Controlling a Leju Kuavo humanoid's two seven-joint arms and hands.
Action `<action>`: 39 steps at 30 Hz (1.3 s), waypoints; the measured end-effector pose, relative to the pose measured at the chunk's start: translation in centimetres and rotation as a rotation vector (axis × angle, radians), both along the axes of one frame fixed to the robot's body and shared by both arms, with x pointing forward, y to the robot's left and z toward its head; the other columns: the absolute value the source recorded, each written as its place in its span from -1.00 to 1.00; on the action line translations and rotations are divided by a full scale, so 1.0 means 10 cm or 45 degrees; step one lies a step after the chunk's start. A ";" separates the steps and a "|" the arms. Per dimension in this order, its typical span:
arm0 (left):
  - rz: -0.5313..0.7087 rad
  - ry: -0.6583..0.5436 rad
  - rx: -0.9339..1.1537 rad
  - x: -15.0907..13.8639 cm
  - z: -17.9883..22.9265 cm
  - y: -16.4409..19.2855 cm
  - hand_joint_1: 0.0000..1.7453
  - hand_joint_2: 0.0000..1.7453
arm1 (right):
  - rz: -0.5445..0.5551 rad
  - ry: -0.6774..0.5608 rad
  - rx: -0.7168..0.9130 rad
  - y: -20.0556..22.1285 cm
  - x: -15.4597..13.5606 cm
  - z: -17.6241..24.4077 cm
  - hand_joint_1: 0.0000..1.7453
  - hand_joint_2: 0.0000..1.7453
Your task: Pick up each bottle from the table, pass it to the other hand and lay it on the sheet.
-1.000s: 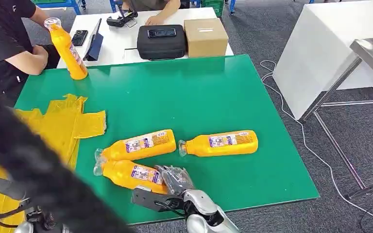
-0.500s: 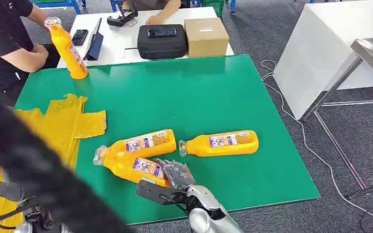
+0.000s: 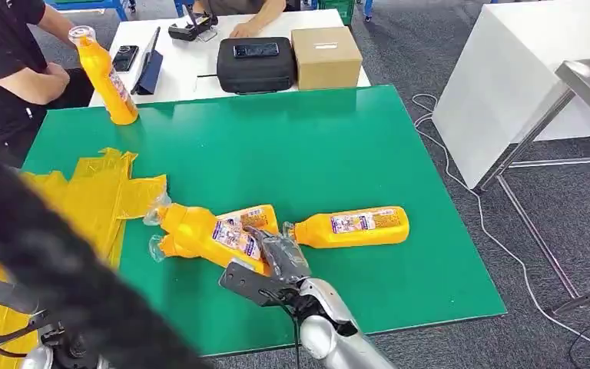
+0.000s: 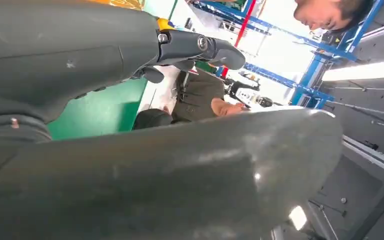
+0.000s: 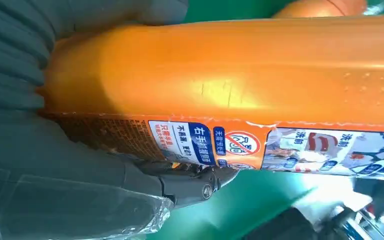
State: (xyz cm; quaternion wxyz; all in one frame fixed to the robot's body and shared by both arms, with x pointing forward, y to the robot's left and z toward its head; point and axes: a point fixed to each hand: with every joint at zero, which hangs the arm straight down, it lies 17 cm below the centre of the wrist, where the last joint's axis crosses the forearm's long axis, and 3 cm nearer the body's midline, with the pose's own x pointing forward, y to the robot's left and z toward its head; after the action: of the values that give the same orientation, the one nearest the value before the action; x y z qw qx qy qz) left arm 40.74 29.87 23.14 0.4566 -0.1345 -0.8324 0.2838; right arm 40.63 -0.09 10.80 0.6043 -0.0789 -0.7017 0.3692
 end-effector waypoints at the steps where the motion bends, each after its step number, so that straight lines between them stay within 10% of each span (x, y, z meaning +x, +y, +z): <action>1: 0.000 -0.001 0.000 0.00 0.00 0.00 -1.00 1.00 | -0.001 -0.023 0.020 0.00 0.03 0.07 1.00 1.00; 14: -0.152 0.044 -0.154 0.51 0.09 -0.29 -1.00 1.00 | -0.029 -0.245 0.401 0.19 0.63 1.36 1.00 1.00; 39: -0.304 0.108 -0.133 0.87 0.12 -0.76 -1.00 1.00 | -0.045 -0.192 0.296 0.38 0.75 1.24 1.00 1.00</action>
State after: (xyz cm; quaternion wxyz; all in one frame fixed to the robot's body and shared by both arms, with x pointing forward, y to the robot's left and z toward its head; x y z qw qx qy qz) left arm 49.47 22.25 24.35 0.5142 -0.2440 -0.7746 0.2760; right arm 48.15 3.67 23.19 0.5614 -0.0483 -0.7815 0.2678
